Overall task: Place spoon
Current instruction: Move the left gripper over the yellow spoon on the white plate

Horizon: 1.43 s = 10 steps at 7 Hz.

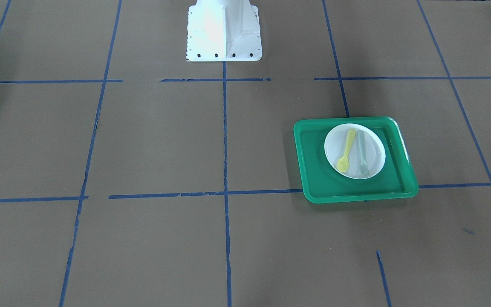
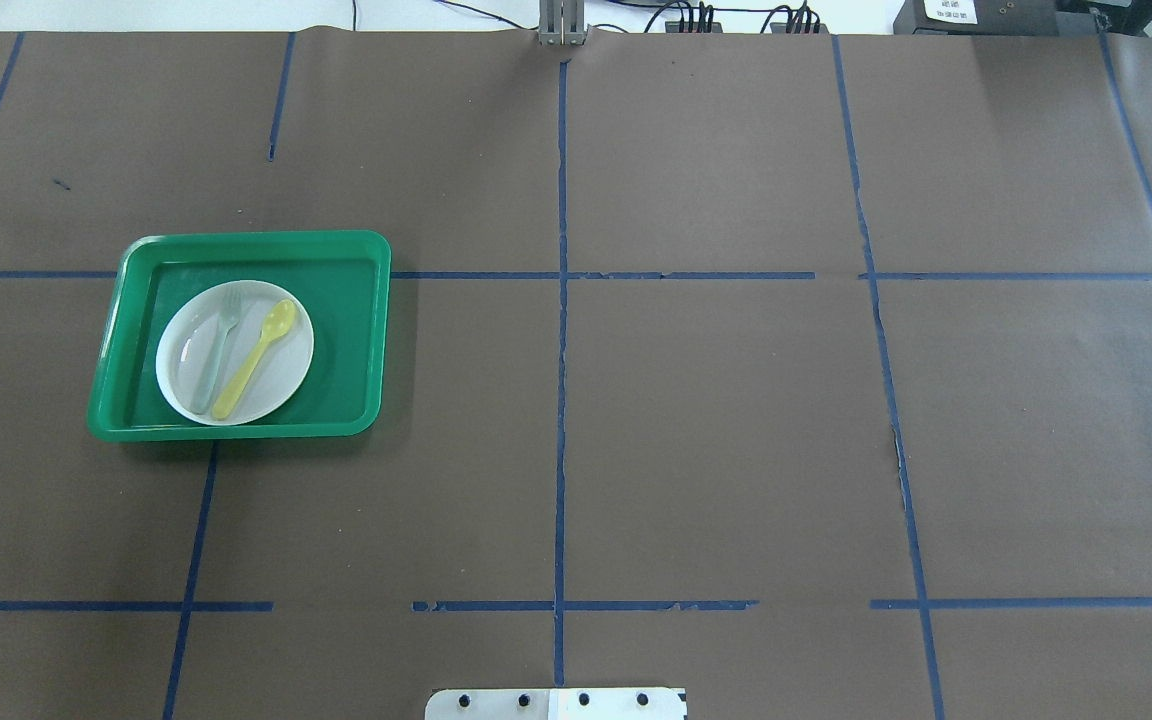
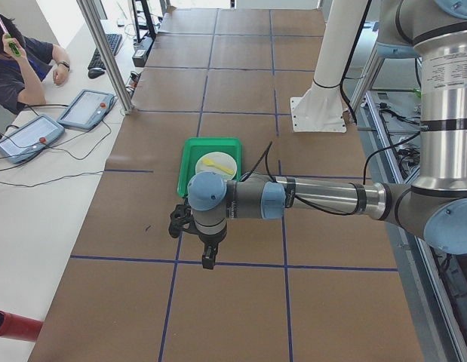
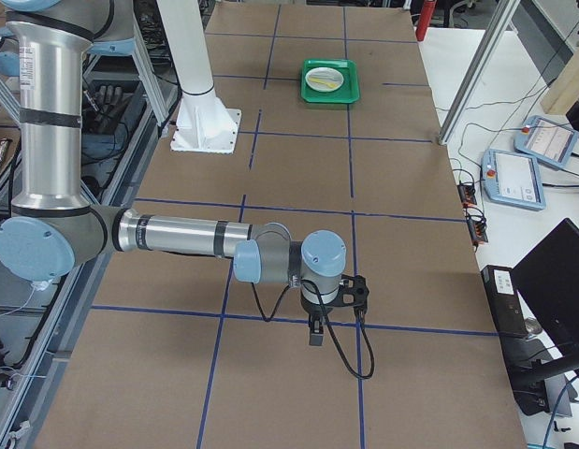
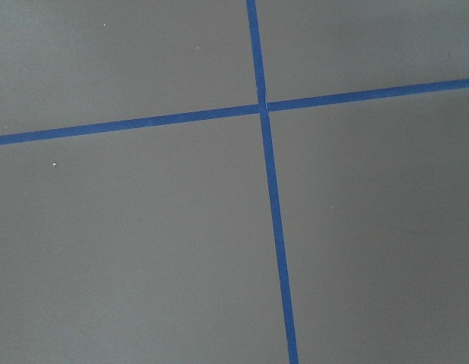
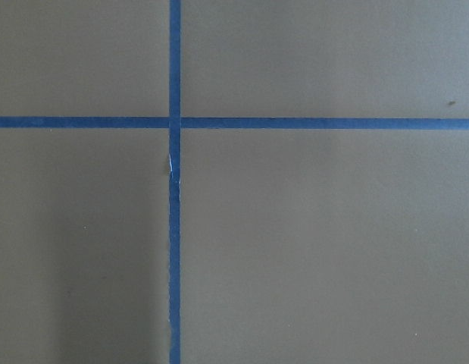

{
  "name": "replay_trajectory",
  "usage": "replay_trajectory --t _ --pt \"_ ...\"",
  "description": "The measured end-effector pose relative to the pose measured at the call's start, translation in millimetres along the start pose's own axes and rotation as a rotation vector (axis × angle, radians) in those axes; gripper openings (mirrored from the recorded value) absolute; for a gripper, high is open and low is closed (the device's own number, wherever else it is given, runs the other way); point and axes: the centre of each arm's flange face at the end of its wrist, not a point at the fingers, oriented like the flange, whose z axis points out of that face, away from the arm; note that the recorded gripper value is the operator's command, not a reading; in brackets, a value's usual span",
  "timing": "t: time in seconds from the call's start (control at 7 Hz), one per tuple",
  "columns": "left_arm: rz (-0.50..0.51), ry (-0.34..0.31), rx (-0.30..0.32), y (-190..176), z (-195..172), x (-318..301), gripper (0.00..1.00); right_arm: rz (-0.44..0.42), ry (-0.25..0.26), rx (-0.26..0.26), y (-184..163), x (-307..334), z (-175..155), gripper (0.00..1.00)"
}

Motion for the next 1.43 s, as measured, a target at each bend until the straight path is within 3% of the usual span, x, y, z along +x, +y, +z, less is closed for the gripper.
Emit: replay_trajectory --t 0.43,0.71,0.86,1.43 --pt "0.054 -0.006 0.048 -12.9 -15.6 15.5 1.00 0.000 0.000 0.000 0.0 0.0 0.0 1.00" --pt "0.210 -0.014 0.151 -36.7 -21.0 50.8 1.00 -0.001 0.000 0.001 -0.3 -0.2 -0.2 1.00" --pt "0.251 -0.001 0.171 -48.4 -12.5 79.2 1.00 -0.001 0.000 0.001 -0.4 -0.3 -0.3 1.00" --pt "0.259 0.077 0.247 -106.1 78.5 302.4 0.98 -0.001 0.000 0.001 -0.4 -0.3 -0.3 1.00"
